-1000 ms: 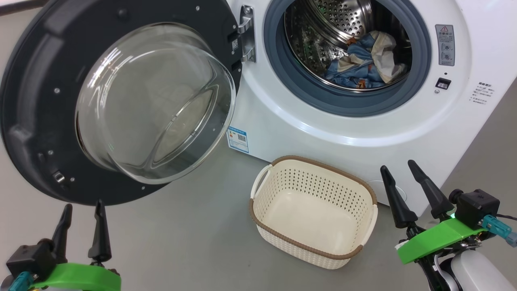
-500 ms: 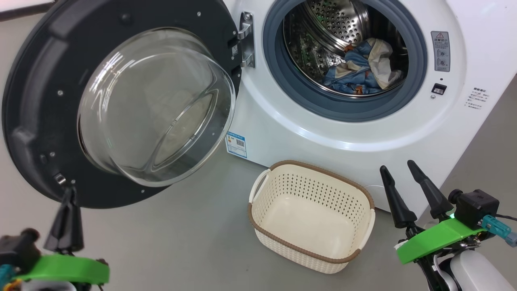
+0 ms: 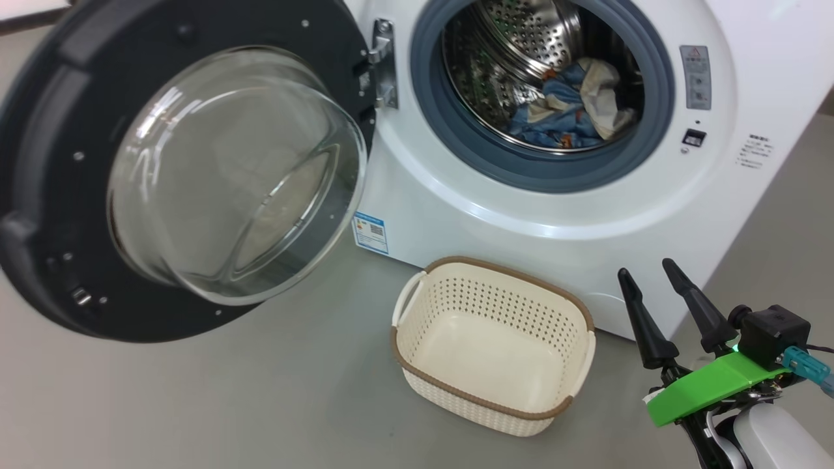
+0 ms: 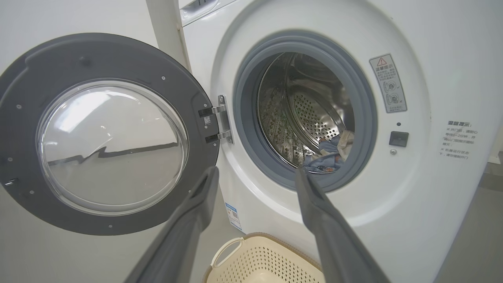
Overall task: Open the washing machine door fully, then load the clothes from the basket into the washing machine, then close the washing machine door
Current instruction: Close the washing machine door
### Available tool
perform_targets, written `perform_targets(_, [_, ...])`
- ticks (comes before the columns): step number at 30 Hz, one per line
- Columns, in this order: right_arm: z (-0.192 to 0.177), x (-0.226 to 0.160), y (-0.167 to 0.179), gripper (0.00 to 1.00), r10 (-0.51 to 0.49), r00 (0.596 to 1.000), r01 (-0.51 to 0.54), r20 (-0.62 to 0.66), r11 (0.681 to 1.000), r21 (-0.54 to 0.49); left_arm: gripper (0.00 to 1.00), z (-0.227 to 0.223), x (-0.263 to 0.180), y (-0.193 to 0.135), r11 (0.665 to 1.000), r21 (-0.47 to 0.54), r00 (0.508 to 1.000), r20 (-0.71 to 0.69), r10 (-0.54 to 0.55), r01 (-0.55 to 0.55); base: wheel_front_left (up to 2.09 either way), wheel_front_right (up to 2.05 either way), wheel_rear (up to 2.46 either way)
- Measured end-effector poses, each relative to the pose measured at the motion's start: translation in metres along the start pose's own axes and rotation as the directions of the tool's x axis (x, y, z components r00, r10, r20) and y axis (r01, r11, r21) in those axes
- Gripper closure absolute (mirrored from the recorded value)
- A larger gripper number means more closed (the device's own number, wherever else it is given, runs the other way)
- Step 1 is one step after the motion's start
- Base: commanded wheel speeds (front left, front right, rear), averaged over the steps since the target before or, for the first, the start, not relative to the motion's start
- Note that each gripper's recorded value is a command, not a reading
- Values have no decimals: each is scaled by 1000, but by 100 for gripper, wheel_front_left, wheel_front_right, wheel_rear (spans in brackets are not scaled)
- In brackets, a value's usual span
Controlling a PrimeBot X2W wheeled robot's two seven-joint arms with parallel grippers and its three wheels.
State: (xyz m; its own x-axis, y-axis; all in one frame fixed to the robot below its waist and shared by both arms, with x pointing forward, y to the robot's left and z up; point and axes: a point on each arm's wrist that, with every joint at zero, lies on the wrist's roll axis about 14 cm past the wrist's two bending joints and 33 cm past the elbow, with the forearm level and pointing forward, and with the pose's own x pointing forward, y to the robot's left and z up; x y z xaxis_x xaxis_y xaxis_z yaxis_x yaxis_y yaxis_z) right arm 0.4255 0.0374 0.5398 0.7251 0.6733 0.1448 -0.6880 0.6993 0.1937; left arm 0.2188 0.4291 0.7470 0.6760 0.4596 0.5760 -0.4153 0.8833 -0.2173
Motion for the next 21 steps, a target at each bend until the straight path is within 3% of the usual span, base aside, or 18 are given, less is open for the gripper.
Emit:
perform_targets(3, [-3,-4,-8,0,-14,1000,14,-11,1000,-7,100,12,21,5,993,-121,999,36,22,-17,0,0,0])
perform_targets(6, [-7,-10,-17,0,-31,999,31,-22,999,-12,100,7,36,22,959,-271,995,31,91,-80,0,0,0])
perform_targets(9, [-9,-16,-26,0,-53,998,53,-30,998,-16,100,-9,45,45,889,-427,984,-5,181,-166,0,0,0])
perform_targets(14, [-11,-28,-42,0,-94,995,93,-40,995,-26,100,-45,54,82,755,-580,948,-111,298,-306,0,0,0])
perform_targets(17, [-10,-33,-51,0,-117,992,116,-38,993,-33,100,-67,55,99,677,-626,917,-188,351,-387,0,0,0])
perform_targets(21, [-8,-39,-62,0,-144,989,143,-36,989,-41,100,-100,51,115,631,-604,872,-297,389,-487,0,0,0])
